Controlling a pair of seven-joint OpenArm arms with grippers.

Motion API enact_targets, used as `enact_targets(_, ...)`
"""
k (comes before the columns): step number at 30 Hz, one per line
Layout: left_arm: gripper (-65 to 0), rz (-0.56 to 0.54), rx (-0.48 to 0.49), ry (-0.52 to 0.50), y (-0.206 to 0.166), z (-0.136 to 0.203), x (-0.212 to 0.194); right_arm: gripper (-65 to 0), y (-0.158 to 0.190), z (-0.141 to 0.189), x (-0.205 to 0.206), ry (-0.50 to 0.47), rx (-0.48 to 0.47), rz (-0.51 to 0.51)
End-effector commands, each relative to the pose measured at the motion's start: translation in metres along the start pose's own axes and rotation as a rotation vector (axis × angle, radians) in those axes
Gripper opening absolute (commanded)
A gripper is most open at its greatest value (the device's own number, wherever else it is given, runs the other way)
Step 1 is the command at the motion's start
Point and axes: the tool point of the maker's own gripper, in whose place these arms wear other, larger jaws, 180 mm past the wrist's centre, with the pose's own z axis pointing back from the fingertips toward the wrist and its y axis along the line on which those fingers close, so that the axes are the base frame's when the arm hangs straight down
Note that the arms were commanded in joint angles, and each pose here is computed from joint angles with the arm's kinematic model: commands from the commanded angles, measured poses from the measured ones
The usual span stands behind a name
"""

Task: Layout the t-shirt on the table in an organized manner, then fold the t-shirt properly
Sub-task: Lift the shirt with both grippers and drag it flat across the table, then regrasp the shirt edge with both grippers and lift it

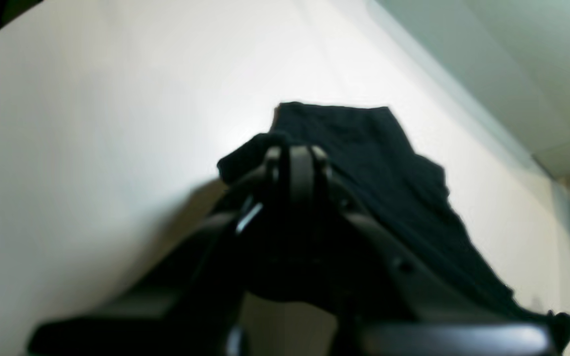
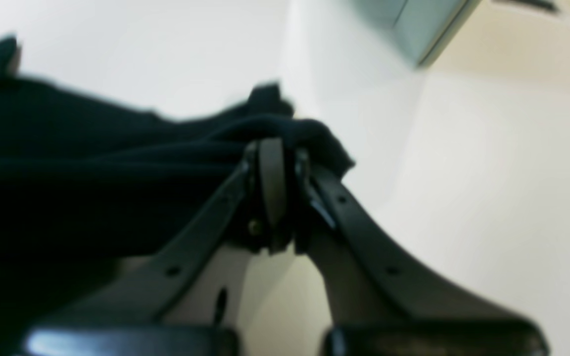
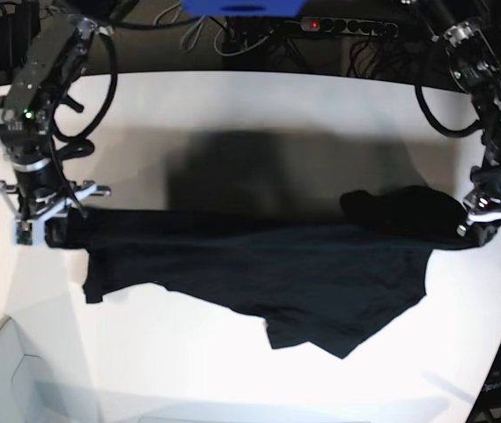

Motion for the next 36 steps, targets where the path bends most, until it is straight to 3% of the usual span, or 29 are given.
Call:
enact_targets(1,-64.5,-0.019,0.000,-0.040,0.000,0.004,0.012,-65.0,0.000,0.005,0.001,-0.018,-0.002,0.007)
enact_targets(6,-64.1,-0.025,0.023,0.124,0.010,0.008,-0.021,-65.0,0.038,0.020,-0.049,0.103,0.101,0.025)
enact_targets(11,-63.2,-0.017,0.022,0.245,0.009,0.011,-0.041,-65.0,0.043,0.027,-0.066,0.153,0.113,0.018)
enact_targets(14,-54.5,-0.023,0.018,0.278,0.008,0.014,-0.047,-60.6,0.042,0.027,-0.069,0.161,0.109,0.026)
enact_targets(18,-41.8,-0.084,-0.028,0.281,0.002,0.015,-0.048,-44.6,0.036,0.032,-0.079,0.188,0.106,0.052)
enact_targets(21,-36.7,-0.134,-0.081,0.262,-0.008,0.017,-0.043,-37.8,0.026,0.036,-0.084,0.199,0.081,0.049)
enact_targets(24,-35.7,-0.102,-0.147,0.191,-0.017,0.027,-0.021,-37.4,-0.003,0.042,-0.089,0.208,-0.008,0.010)
enact_targets(28,-35.7,0.001,-0.224,0.085,-0.027,0.025,0.016,-37.1,-0.037,0.049,-0.083,0.152,-0.117,-0.035)
enact_targets(30,-35.7,0.027,-0.240,0.059,-0.031,0.018,0.027,-37.0,-0.038,0.051,-0.082,0.134,-0.129,-0.052)
enact_targets(33,-35.7,0.074,-0.267,0.030,-0.040,0.002,0.043,-36.9,-0.023,0.049,-0.082,0.132,-0.078,-0.039)
enact_targets(36,-35.7,0.106,-0.265,0.066,-0.049,-0.033,0.044,-37.2,0.018,0.046,-0.082,0.134,0.080,0.017)
